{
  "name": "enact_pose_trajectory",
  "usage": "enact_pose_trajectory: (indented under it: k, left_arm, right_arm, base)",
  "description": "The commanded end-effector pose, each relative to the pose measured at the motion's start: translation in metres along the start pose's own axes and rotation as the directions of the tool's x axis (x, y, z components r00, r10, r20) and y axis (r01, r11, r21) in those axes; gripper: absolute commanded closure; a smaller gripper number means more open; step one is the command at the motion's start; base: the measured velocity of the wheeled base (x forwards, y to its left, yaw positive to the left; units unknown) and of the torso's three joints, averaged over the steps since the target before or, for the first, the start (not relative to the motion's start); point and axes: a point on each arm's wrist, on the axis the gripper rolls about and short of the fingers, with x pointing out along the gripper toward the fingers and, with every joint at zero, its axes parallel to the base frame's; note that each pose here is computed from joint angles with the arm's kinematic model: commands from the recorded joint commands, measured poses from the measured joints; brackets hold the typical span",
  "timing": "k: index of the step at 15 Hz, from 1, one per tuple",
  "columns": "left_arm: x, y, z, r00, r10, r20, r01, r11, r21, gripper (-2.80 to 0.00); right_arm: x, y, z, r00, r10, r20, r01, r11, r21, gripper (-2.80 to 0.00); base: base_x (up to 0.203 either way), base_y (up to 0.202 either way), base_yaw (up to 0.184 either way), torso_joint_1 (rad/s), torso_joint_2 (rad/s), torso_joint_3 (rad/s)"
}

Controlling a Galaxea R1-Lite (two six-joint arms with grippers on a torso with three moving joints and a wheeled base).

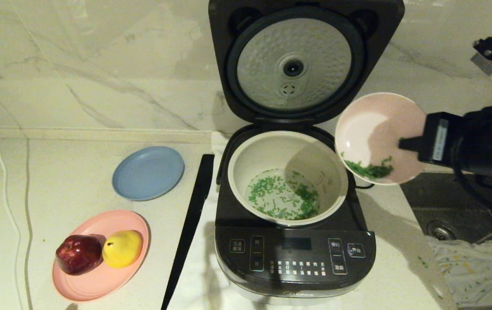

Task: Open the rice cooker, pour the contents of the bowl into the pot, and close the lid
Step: Fill a bowl with water from the tap

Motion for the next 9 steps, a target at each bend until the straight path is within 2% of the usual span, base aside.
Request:
enact_pose_trajectory:
  k: [1,3,5,7,9]
  left_arm:
    - [0.0,0.0,-0.001,1.0,0.0,-0.005,0.0,1.0,0.0,0.0]
    - [0.0,0.0,-0.001,1.0,0.0,-0.005,0.0,1.0,0.0,0.0]
    - [0.0,0.0,-0.001,1.0,0.0,-0.005,0.0,1.0,0.0,0.0]
    - [0.0,0.0,-0.001,1.0,0.0,-0.005,0.0,1.0,0.0,0.0]
    - [0.0,0.0,-0.001,1.0,0.0,-0.005,0.0,1.0,0.0,0.0]
  right_arm:
    - [-0.033,-0.039,0.003,0.995,-0.033,-0.091,0.037,0.998,0.047,0.0]
    - [-0.042,-0.066,0.004,0.988,-0.086,-0.125,0.1,0.989,0.111,0.0]
    - [-0.044,-0.096,0.005,0.974,-0.172,-0.149,0.2,0.959,0.2,0.0]
    - [-0.04,-0.13,0.005,0.947,-0.266,-0.183,0.311,0.903,0.296,0.0]
    - [-0.031,-0.17,0.006,0.912,-0.337,-0.234,0.407,0.82,0.402,0.0]
  base:
    - [0.0,0.0,0.0,0.0,0.0,0.0]
    - [0.0,0.0,0.0,0.0,0.0,0.0]
    - [0.0,0.0,0.0,0.0,0.0,0.0]
    - [0.0,0.0,0.0,0.0,0.0,0.0]
    - [0.0,0.0,0.0,0.0,0.0,0.0]
